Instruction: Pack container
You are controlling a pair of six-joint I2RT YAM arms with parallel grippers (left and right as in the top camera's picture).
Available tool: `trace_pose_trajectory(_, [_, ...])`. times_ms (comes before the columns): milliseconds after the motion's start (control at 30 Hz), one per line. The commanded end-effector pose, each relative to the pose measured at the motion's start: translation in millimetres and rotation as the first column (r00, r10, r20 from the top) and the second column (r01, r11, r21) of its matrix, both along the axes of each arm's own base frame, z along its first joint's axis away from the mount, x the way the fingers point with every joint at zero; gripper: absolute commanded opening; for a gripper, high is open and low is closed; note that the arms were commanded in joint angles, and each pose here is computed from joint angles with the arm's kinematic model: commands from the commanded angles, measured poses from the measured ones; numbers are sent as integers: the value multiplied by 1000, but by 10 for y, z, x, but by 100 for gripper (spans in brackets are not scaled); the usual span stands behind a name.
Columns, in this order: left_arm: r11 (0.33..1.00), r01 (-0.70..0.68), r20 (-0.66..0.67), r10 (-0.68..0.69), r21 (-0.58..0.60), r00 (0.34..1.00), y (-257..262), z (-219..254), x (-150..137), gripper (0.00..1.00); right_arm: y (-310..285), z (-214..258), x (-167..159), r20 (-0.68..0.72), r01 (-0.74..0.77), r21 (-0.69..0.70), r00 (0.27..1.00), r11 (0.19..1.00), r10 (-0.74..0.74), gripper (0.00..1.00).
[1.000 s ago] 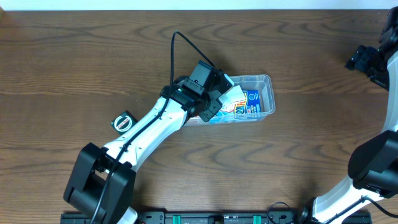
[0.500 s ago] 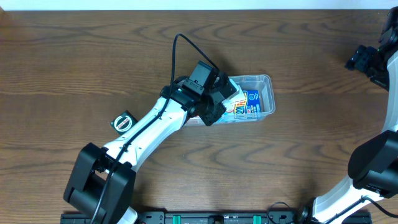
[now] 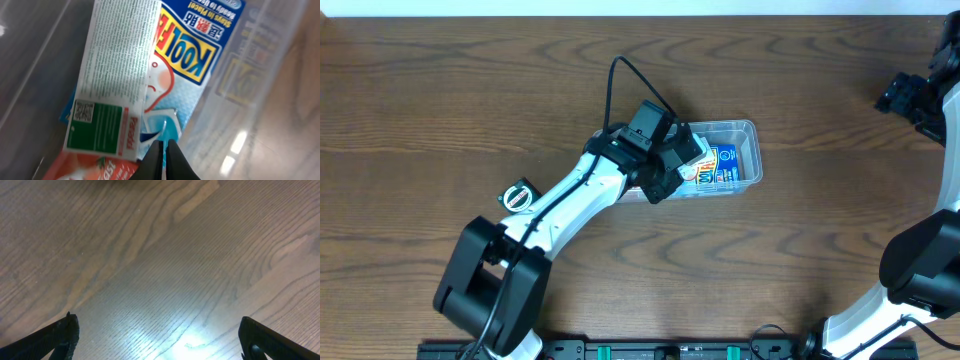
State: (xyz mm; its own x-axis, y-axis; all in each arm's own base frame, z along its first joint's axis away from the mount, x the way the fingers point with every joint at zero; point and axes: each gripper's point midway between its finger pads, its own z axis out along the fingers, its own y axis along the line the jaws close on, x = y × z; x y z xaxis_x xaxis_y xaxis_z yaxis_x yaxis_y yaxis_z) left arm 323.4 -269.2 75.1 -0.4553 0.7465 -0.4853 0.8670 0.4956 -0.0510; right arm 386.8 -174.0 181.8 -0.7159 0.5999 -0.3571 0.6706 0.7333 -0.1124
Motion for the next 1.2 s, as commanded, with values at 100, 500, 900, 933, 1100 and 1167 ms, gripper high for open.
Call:
trace_pose_trajectory(100, [999,1,49,-3,39,999,45,-55,122,6,-37,38,-3,1,0,-17,1000,1000,0,99])
trace_pose_trajectory(500, [996,-19,67,13,85,998,114,-116,181,6,-38,38,-2,2,1,-17,1000,1000,-1,99])
trace_pose_trajectory(900, [977,-207,88,211,-53,973,142,502,432,7,-38,38,-2,2,0,-17,1000,1000,0,99])
trace_pose_trajectory(933, [977,-208,81,212,-47,974,152,501,418,7,-37,38,-3,1,0,-17,1000,1000,0,99])
trace_pose_trajectory(1100, [953,-297,48,300,-60,953,205,597,456,6,-37,38,-3,1,0,-17,1000,1000,0,99])
trace_pose_trajectory(1167, [901,-428,41,432,-77,901,323,703,571,6,-37,38,-3,1,0,-17,1000,1000,0,99])
